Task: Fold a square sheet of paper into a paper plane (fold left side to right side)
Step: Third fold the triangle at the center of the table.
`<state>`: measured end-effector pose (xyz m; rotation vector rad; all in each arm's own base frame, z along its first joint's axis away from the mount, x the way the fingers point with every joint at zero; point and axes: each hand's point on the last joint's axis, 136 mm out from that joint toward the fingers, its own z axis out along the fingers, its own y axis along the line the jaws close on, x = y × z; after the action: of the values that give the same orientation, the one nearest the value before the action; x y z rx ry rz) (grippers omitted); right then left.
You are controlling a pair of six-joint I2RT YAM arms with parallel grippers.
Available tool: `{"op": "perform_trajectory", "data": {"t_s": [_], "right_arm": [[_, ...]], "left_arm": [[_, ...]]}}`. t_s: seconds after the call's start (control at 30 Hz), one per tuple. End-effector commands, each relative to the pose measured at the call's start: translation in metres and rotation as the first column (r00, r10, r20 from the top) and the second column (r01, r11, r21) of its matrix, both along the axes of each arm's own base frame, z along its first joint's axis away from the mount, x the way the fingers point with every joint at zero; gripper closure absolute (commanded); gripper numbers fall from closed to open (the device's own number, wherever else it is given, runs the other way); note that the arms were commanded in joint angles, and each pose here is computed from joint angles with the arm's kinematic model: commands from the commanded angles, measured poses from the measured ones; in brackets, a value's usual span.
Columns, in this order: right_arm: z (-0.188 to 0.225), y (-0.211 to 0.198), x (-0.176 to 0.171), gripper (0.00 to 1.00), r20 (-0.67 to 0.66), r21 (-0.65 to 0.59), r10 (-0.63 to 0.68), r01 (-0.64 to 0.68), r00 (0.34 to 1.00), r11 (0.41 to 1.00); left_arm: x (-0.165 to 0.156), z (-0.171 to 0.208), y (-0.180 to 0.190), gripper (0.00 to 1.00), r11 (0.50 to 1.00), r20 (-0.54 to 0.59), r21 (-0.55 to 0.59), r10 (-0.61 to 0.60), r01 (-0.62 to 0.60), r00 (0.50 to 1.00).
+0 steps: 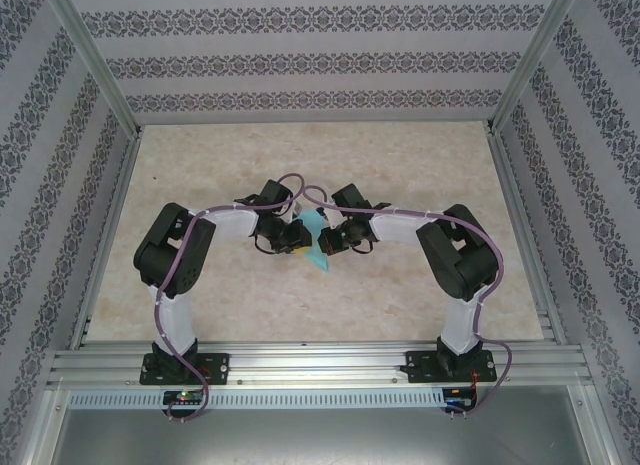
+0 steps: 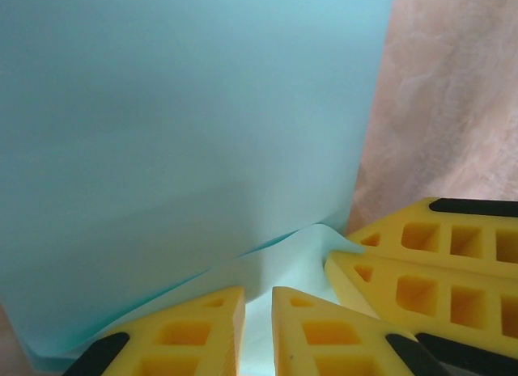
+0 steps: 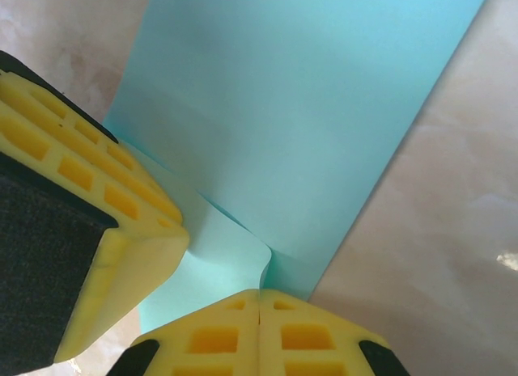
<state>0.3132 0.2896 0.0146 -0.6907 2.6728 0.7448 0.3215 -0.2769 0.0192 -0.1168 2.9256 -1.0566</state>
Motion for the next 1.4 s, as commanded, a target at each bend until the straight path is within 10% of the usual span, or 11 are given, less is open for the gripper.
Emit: {"op": "perform_trajectory", "data": {"t_s": [0.0,0.3,0.63,1.37], "right_arm": [[-0.009,-0.007,-0.005,0.97,-0.037,-0.043,-0.011,0.009,0.999,0.999],[0.059,-0.012,0.004,0.73,0.039,0.097,-0.073,0.069,0.997,0.993],[0.066,0.013,-0.044,0.76,-0.123,0.306,-0.027,0.064,0.992,0.95],[0.0,0.013,-0.067,0.8,-0.264,0.163,-0.026,0.072,0.964,0.984]], "left_arm": [[-0.018,-0.029,0.016,0.81,0.996,-0.046,0.089,-0.002,0.006,0.999],[-0.025,-0.041,0.02,0.82,0.994,-0.063,0.105,0.007,0.0,0.998],[-0.022,-0.039,0.019,0.82,0.995,-0.056,0.101,0.003,0.002,0.998],[-0.022,-0.042,0.019,0.83,0.994,-0.057,0.105,0.001,0.005,0.998]]}}
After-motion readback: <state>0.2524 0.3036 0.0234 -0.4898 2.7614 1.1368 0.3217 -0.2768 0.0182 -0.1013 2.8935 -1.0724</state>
